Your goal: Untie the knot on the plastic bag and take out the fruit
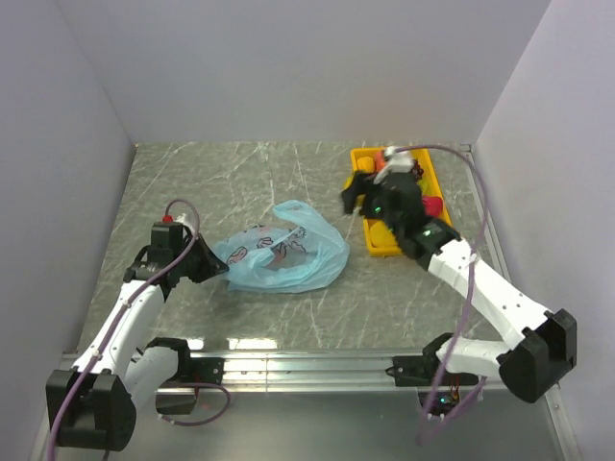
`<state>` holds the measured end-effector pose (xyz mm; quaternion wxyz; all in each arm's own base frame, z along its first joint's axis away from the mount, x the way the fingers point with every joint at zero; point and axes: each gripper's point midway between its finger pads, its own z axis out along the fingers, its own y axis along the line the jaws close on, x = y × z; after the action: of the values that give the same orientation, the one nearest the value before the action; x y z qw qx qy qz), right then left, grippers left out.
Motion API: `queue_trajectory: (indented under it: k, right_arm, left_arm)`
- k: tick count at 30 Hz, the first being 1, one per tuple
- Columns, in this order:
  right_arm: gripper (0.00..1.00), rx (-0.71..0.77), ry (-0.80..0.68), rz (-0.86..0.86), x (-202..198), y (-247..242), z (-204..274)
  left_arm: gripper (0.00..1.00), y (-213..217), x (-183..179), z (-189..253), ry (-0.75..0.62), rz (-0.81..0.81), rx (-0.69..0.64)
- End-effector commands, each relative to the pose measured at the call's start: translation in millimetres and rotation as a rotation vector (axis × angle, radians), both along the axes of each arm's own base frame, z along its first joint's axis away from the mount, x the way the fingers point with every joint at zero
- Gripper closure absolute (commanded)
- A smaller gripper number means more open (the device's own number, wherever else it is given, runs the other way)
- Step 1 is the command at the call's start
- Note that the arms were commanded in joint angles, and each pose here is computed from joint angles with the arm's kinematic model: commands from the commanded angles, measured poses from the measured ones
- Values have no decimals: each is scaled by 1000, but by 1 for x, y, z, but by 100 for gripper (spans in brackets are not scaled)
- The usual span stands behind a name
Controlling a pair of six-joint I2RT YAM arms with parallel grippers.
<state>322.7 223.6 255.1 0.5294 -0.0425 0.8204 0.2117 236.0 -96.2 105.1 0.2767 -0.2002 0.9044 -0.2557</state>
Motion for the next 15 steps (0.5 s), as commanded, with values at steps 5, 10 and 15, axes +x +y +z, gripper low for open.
queue_trajectory:
  k: [5,10,15]
  right_arm:
    - [71,-46,109,-461,92,-150,-37]
    - [46,-41,246,-537,142,-174,-90]
    - [5,-4,243,-512,160,-165,-82]
  left_arm:
    - [99,-24,28,50,-300,-248,-16]
    - [99,-35,45,74,-401,-341,-25]
    - [99,-42,52,106,-488,-430,-20]
